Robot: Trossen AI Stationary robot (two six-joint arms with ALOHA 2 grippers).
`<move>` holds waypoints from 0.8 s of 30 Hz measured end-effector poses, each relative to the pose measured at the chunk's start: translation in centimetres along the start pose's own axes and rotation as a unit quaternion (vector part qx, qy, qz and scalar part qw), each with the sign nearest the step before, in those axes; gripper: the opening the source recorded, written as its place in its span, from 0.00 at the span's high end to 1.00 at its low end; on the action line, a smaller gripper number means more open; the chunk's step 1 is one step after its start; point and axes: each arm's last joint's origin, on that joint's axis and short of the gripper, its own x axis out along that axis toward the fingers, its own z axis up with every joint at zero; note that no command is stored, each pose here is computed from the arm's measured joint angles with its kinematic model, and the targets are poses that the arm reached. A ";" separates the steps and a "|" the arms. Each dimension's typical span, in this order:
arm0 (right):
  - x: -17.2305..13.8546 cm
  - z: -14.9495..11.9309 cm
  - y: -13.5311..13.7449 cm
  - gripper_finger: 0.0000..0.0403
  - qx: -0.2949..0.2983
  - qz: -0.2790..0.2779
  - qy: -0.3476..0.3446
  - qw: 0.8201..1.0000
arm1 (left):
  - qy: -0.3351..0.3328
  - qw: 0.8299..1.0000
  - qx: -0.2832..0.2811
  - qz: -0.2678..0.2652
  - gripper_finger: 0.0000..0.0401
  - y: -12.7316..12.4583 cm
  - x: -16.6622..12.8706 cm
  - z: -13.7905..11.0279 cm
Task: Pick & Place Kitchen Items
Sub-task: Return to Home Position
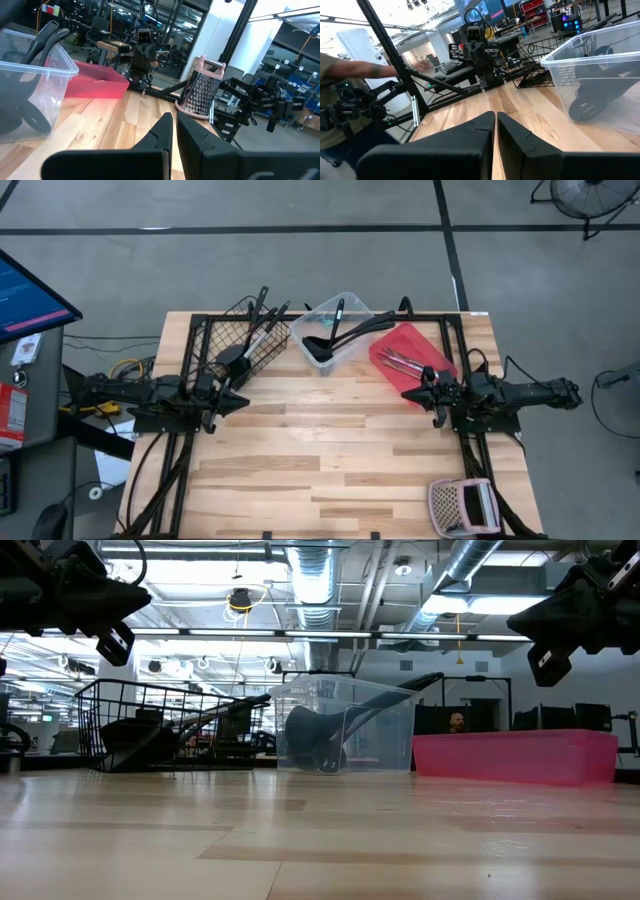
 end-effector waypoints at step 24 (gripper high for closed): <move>0.0 0.0 0.0 0.95 0.000 0.000 0.000 1.000 | -0.004 1.000 0.000 -0.001 0.98 0.0 0.0 0.1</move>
